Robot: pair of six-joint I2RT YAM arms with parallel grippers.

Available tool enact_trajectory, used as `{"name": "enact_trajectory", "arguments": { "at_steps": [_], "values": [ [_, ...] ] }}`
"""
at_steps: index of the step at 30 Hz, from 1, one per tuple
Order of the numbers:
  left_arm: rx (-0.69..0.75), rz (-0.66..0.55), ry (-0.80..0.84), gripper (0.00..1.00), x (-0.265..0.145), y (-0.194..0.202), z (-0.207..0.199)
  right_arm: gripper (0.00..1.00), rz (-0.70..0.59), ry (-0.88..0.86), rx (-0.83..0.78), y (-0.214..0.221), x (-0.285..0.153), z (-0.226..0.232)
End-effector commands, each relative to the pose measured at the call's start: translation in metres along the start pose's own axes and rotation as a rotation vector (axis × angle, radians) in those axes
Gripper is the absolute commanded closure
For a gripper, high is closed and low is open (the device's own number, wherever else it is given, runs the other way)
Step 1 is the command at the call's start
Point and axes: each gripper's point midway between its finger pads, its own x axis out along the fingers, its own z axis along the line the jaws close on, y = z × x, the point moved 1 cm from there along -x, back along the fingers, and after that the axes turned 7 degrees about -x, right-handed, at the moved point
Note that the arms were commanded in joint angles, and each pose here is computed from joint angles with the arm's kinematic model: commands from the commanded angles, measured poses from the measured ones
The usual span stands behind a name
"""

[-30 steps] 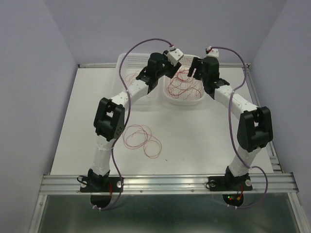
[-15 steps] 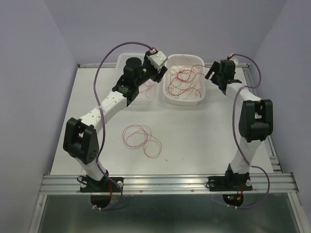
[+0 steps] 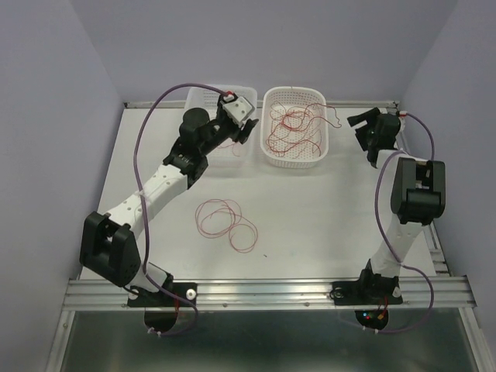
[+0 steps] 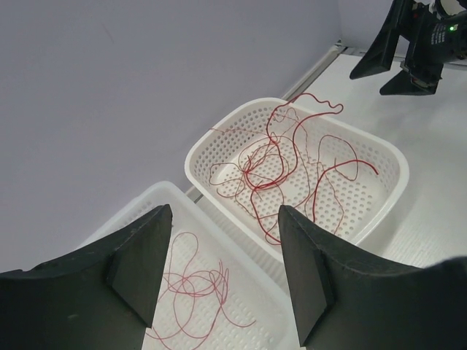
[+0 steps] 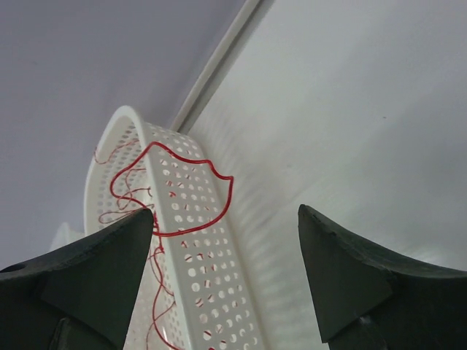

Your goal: Untangle the cables

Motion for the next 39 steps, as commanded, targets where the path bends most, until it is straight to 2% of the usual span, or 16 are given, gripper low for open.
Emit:
{"name": "enact_trajectory", "arguments": {
  "at_steps": [1, 10, 12, 18, 24, 27, 28, 31, 39],
  "values": [
    [0.048, -0.125, -0.022, 0.29, -0.017, -0.042, 0.004, 0.15, -0.059, -0.192, 0.078, -0.017, 0.005, 0.050],
    [0.060, -0.113, -0.119, 0.25, -0.058, -0.034, 0.012, 0.15, -0.016, -0.223, 0.140, -0.001, 0.028, 0.044],
    [0.070, -0.140, -0.145, 0.25, -0.072, -0.044, 0.015, 0.15, -0.010, -0.230, 0.145, 0.001, 0.033, 0.044],
    [0.106, -0.171, -0.211, 0.19, -0.108, -0.051, 0.017, 0.23, 0.001, -0.256, 0.170, 0.008, 0.049, 0.041],
    [0.105, -0.187, -0.299, 0.17, -0.134, -0.052, 0.024, 0.45, 0.003, -0.283, 0.173, 0.011, 0.058, 0.046],
    [0.106, -0.196, -0.322, 0.17, -0.142, -0.054, 0.025, 0.67, -0.006, -0.303, 0.167, 0.006, 0.059, 0.054],
    [0.104, -0.194, -0.326, 0.17, -0.143, -0.053, 0.025, 0.83, -0.014, -0.303, 0.159, 0.005, 0.059, 0.056],
    [0.095, -0.202, -0.309, 0.17, -0.145, -0.052, 0.021, 0.99, -0.049, -0.302, 0.109, -0.001, 0.051, 0.067],
    [0.077, -0.181, -0.290, 0.17, -0.144, -0.036, 0.015, 0.99, -0.100, -0.290, -0.135, -0.004, 0.024, 0.119]
  ]
}}
